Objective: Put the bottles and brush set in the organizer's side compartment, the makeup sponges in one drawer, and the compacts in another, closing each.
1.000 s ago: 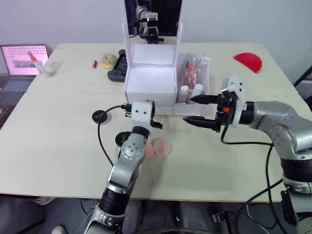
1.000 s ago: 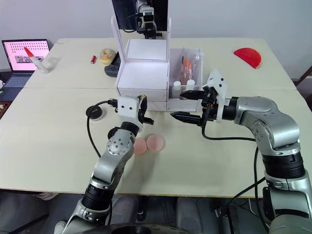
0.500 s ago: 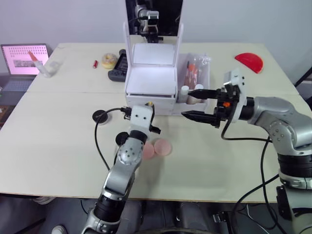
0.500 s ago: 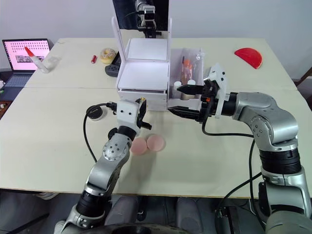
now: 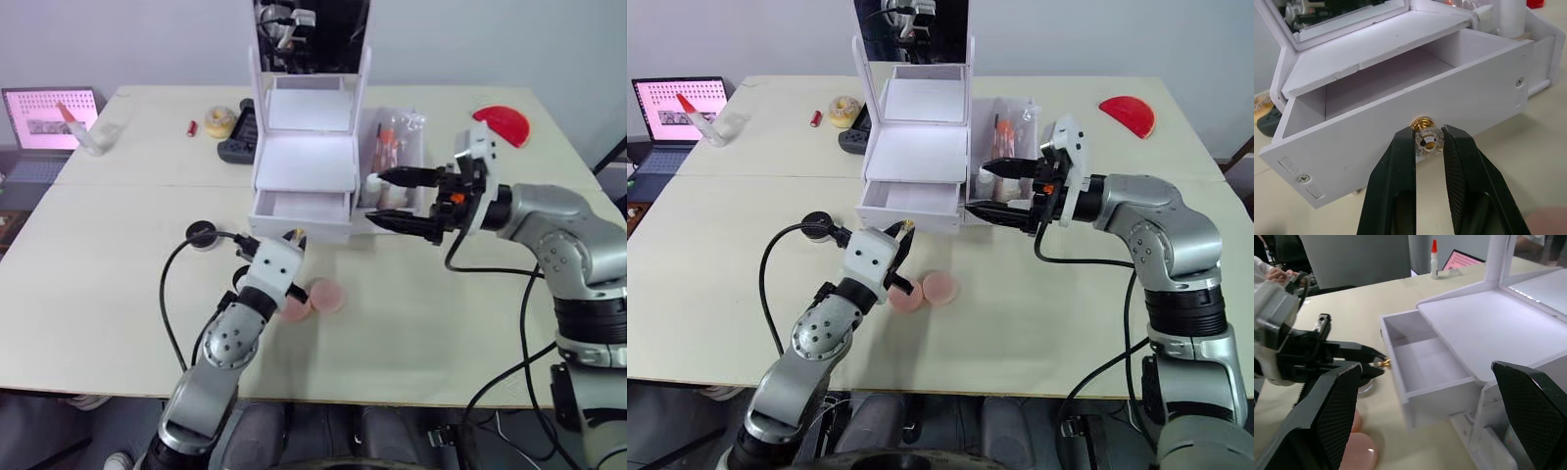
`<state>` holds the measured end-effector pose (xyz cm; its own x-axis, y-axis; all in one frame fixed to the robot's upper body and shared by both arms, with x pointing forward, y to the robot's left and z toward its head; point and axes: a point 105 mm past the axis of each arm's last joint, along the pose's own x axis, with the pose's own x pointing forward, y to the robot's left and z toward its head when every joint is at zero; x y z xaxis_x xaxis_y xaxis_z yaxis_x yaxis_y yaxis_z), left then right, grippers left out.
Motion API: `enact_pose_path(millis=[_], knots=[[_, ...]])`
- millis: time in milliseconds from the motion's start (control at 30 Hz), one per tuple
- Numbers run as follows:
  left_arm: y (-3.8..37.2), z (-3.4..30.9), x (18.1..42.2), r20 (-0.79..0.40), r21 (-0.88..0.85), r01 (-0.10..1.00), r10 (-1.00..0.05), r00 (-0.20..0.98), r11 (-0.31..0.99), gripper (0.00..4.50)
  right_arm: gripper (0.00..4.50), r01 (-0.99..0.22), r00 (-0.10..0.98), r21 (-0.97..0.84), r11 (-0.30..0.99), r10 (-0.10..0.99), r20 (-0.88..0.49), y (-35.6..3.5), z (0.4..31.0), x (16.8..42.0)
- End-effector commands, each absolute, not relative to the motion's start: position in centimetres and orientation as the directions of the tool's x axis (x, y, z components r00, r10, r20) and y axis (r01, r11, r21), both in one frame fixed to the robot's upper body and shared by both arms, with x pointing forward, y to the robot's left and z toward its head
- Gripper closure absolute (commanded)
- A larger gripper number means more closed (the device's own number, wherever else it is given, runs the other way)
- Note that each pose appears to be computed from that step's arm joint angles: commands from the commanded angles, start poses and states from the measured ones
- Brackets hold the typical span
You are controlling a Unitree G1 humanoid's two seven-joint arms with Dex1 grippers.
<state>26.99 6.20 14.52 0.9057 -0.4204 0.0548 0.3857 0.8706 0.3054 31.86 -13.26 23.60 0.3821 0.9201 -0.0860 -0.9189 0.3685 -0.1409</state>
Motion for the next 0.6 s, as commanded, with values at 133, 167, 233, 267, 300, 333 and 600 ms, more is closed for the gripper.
enact_pose_path(millis=[133,167,233,267,300,333,600], knots=[[4.9,15.5,25.9,0.073,0.308,0.453,-0.495,0.866,0.837,4.24,0.00,-0.912,0.376,-0.200,0.357,0.924,-0.066,-13.2,24.8,32.0],[4.9,15.5,25.8,0.072,0.308,0.455,-0.497,0.865,0.836,4.24,0.00,-0.912,0.377,-0.201,0.358,0.924,-0.066,-13.2,24.8,32.0],[4.8,15.5,25.8,0.068,0.309,0.465,-0.506,0.860,0.830,3.74,0.00,-0.911,0.378,-0.203,0.359,0.923,-0.066,-13.2,24.8,32.0],[4.7,15.5,25.8,0.068,0.309,0.469,-0.511,0.857,0.827,3.22,0.00,-0.910,0.379,-0.205,0.359,0.923,-0.066,-13.2,24.8,32.1],[4.6,15.5,25.7,0.068,0.310,0.475,-0.518,0.853,0.824,2.91,0.00,-0.910,0.381,-0.206,0.361,0.922,-0.066,-13.2,24.8,32.1],[4.5,15.5,25.6,0.067,0.311,0.484,-0.527,0.847,0.818,2.42,0.00,-0.909,0.381,-0.206,0.361,0.922,-0.066,-13.2,24.8,32.1],[6.6,16.2,24.7,0.047,0.331,0.472,-0.513,0.857,0.817,0.08,0.00,-0.908,0.387,-0.203,0.366,0.919,-0.072,-13.5,24.8,31.9]])
